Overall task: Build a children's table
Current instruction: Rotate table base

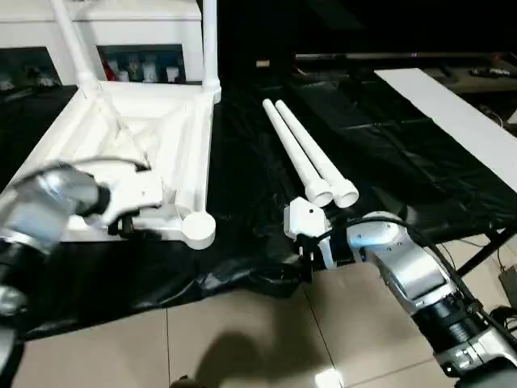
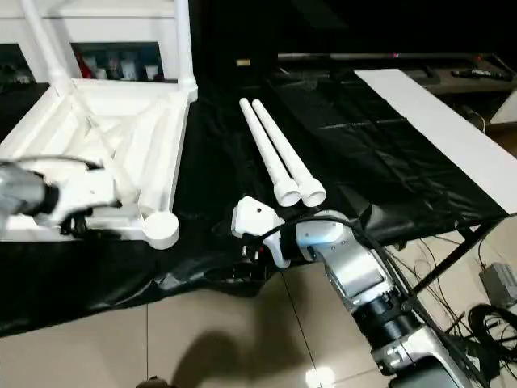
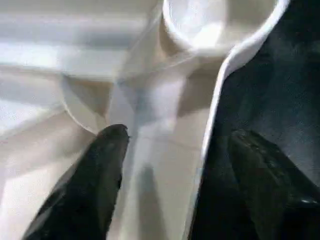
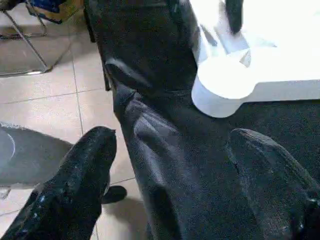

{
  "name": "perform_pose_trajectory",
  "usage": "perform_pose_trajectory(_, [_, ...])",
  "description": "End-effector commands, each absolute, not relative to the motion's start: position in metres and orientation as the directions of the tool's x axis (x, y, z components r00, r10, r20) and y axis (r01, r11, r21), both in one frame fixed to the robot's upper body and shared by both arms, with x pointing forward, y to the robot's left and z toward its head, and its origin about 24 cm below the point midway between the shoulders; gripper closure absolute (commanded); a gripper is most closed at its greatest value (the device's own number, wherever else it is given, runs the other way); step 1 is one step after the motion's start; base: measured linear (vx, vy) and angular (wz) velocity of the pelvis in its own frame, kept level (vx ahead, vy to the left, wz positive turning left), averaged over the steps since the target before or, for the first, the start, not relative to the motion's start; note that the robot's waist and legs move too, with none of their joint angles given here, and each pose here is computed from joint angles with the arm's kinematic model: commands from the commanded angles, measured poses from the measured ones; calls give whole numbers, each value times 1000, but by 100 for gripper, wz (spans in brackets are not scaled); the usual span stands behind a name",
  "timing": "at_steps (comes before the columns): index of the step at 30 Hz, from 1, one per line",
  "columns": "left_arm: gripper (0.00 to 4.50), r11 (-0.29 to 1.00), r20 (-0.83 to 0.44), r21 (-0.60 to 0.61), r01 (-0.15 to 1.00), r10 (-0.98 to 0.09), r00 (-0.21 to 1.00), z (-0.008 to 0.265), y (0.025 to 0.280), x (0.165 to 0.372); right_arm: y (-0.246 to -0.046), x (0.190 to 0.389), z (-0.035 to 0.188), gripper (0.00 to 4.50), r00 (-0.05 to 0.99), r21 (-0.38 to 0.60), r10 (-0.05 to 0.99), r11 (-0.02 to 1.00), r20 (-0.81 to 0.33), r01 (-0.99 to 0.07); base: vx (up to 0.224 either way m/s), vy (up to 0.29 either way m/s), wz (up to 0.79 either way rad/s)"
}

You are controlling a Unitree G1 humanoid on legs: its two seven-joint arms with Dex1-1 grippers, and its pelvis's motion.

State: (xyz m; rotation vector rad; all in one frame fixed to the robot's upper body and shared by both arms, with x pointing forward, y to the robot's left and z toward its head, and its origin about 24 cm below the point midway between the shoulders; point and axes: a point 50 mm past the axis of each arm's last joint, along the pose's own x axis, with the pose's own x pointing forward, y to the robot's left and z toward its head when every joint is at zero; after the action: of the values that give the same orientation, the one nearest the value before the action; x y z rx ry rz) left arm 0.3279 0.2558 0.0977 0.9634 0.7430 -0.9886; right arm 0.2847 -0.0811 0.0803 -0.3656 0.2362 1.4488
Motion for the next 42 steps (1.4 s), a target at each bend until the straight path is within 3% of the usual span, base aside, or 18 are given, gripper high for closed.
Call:
perform_pose_trajectory(1, [60,212,-875,321,923,-306,374,96,256,330,-81,287,84,65,134,-114,923,99,-360,-989,0,0,0])
perform_pose_trajectory(2, [111,219,-886,311,925,-286,366,94,258,330,-80,287,85,65,138,-118,924,102,-357,-988,0,0,0])
perform_pose_trajectory(6, [107,263,-883,340,903,-240,403,94,263,334,-79,287,85,65,146,-122,925,110,-351,-986,0,0,0])
perform_pose_trajectory(9, [165,330,-865,351,876,-245,439,99,262,340,-79,287,84,65,150,-121,925,115,-350,-986,0,0,0])
perform_pose_trajectory(11, [146,365,-857,332,870,-269,440,102,259,341,-79,287,83,65,151,-119,924,116,-350,-986,0,0,0])
perform_pose_trajectory(13, [200,422,-851,259,869,-326,412,104,252,339,-79,286,82,65,154,-118,923,120,-352,-986,0,0,0])
perform_pose_trajectory(17, [226,498,-845,187,847,-358,397,102,245,337,-80,286,82,65,159,-116,921,125,-356,-985,0,0,0])
perform_pose_trajectory(18, [226,518,-847,174,837,-355,396,100,245,336,-81,286,82,65,159,-115,920,126,-358,-985,0,0,0])
perform_pose_trajectory(19, [256,534,-852,162,830,-349,391,98,245,335,-82,286,81,65,159,-113,918,126,-362,-986,0,0,0])
perform_pose_trajectory(21, [244,548,-857,152,822,-341,386,95,245,334,-83,286,80,65,159,-112,917,126,-367,-986,0,0,0])
perform_pose_trajectory(24, [296,587,-871,149,795,-302,387,87,249,328,-84,286,79,65,157,-109,915,125,-373,-986,0,0,0])
perform_pose_trajectory(26, [285,589,-875,159,792,-287,389,85,251,327,-83,287,79,65,155,-109,914,123,-374,-986,0,0,0])
perform_pose_trajectory(29, [331,593,-880,163,789,-273,387,84,253,324,-82,287,79,65,154,-110,914,121,-376,-987,0,0,0])
perform_pose_trajectory(42, [384,732,-858,172,659,-218,465,84,255,328,-81,287,76,65,164,-110,912,132,-376,-985,0,0,0])
